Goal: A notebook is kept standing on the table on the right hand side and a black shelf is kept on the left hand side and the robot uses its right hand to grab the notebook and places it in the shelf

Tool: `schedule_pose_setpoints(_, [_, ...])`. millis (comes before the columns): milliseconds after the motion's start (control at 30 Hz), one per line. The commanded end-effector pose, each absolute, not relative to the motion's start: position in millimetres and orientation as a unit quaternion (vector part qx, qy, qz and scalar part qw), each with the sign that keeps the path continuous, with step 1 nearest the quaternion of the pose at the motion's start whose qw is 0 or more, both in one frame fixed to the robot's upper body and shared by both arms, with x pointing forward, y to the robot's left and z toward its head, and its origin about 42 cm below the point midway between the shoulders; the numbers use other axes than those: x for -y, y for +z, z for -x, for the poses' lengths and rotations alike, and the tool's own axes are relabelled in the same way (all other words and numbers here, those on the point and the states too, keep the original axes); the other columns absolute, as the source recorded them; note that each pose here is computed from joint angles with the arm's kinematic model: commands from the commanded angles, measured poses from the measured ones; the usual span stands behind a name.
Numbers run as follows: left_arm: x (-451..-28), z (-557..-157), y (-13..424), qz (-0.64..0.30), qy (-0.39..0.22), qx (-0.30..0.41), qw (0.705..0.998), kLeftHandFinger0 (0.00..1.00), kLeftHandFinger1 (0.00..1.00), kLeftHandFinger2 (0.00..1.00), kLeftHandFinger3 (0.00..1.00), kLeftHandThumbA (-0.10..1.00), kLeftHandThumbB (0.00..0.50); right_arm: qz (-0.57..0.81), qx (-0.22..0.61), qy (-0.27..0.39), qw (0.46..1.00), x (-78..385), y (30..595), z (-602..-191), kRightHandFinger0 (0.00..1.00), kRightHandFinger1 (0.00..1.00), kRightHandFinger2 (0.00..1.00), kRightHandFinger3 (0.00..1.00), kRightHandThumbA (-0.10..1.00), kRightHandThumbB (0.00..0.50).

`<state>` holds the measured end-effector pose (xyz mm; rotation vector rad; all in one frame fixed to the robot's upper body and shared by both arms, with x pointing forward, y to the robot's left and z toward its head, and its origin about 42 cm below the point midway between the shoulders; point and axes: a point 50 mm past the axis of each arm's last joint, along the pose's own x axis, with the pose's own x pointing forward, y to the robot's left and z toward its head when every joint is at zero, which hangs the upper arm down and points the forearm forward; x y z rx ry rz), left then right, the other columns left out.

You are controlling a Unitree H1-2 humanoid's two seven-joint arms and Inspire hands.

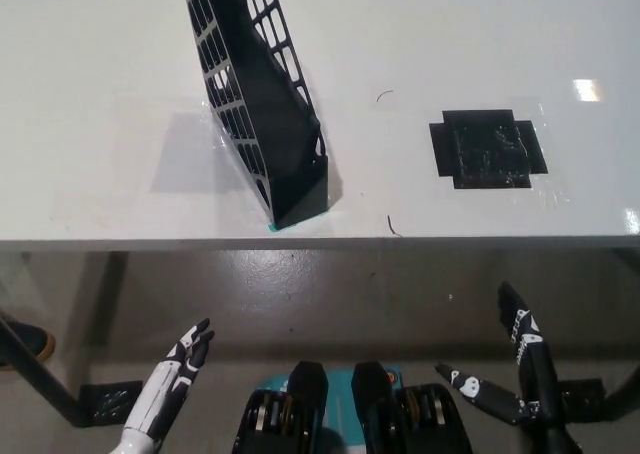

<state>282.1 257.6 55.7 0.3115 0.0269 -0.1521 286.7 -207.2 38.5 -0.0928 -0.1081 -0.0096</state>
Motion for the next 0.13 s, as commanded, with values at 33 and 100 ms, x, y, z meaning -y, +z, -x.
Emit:
schedule_pose_setpoints(33, [-262.6, -287.2, 65.4, -0.159, -0.062, 0.015, 0.985, 1.00, 1.00, 1.00, 1.00, 1.00, 0.159, 0.015, 0.076, 0.013, 0.997, 204.9, 49.8, -299.3, 1.00, 1.00, 1.00, 1.00, 0.97, 0.172])
schedule_pose_setpoints(100, [-262.4, -287.5, 65.6, -0.157, -0.062, 0.014, 0.986, 1.00, 1.00, 1.00, 1.00, 1.00, 0.162, 0.012, 0.075, 0.014, 0.997, 205.1, 50.2, -300.0, 1.00, 1.00, 1.00, 1.00, 0.96, 0.168])
